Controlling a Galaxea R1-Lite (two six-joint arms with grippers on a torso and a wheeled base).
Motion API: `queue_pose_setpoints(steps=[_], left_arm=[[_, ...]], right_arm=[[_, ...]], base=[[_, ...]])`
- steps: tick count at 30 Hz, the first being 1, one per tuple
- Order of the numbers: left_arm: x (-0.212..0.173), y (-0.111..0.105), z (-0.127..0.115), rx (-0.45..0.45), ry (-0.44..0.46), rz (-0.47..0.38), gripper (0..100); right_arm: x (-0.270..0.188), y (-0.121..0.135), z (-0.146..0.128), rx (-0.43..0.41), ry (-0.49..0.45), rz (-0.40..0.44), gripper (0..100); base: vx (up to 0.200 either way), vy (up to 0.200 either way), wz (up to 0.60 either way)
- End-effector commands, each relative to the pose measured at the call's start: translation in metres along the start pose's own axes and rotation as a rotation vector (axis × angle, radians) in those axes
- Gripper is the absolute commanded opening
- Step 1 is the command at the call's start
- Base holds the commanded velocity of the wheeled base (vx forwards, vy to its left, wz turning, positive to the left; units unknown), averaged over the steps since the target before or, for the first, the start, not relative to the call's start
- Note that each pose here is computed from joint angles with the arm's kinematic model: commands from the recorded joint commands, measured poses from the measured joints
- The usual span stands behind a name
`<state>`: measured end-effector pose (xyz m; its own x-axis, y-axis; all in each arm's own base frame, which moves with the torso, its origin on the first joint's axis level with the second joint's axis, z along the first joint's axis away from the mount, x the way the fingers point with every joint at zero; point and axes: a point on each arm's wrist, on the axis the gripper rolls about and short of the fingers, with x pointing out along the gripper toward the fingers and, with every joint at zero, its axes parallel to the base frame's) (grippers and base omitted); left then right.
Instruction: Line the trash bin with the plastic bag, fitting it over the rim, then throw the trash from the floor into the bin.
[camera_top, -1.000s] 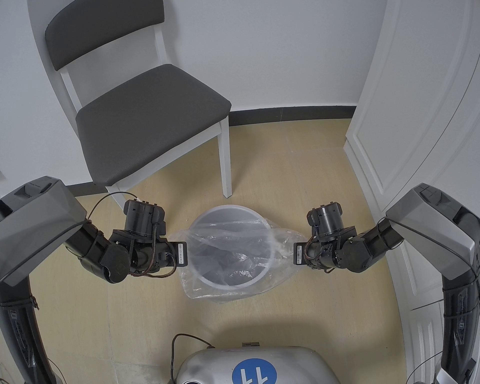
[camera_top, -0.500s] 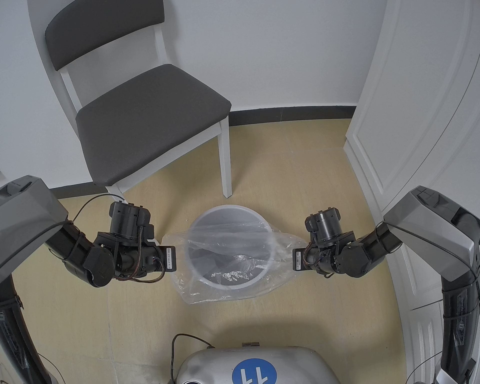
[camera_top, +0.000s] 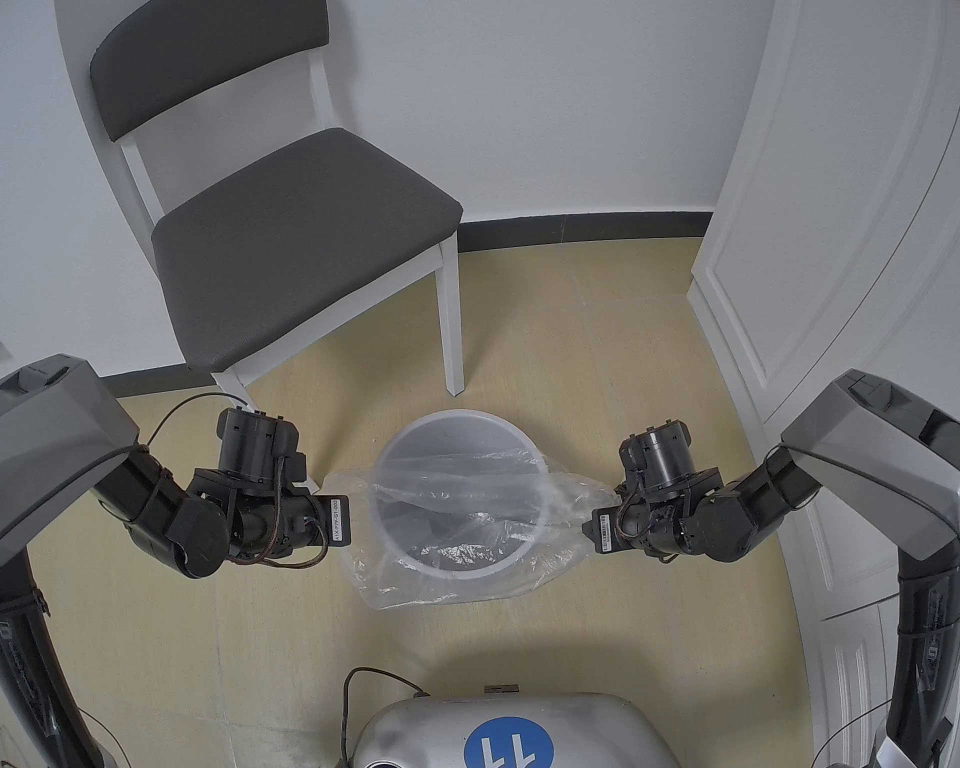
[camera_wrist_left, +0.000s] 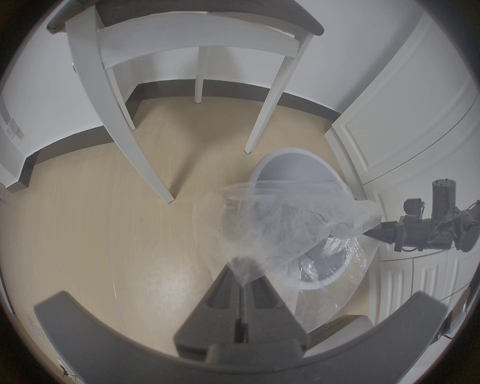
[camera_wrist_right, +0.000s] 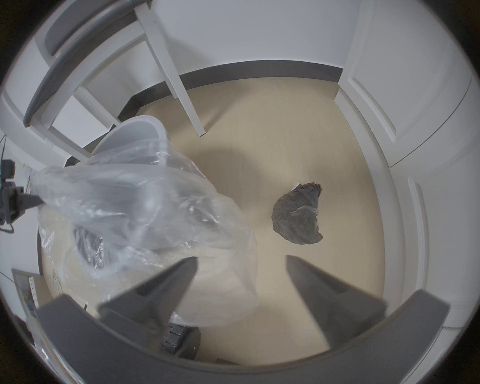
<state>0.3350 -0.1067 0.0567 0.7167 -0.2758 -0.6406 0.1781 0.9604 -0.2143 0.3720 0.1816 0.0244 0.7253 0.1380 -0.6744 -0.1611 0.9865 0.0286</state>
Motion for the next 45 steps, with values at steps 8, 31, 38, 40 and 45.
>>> queue_pose_setpoints(steps=[8,31,38,40,45], left_arm=[[-0.001,-0.005,-0.002,0.013,-0.064,-0.025,0],[0.050,0.005,-0.028,0.010,-0.059,-0.007,0],[0.054,0.007,-0.029,0.005,-0.088,-0.014,0],[0.048,0.006,-0.024,0.005,-0.105,-0.015,100],[0.010,0.009,-0.013,0.006,-0.145,-0.016,100]], right_arm=[[-0.078,-0.009,0.016,-0.121,-0.085,0.024,100],[-0.138,0.094,0.004,-0.443,-0.219,0.237,100],[-0.137,0.097,-0.003,-0.464,-0.205,0.236,100],[-0.138,0.098,-0.002,-0.462,-0.208,0.236,100],[-0.138,0.095,-0.002,-0.459,-0.208,0.230,100]], base=[[0.000,0.000,0.00],[0.000,0.000,0.00],[0.000,0.000,0.00],[0.000,0.000,0.00],[0.000,0.000,0.00]])
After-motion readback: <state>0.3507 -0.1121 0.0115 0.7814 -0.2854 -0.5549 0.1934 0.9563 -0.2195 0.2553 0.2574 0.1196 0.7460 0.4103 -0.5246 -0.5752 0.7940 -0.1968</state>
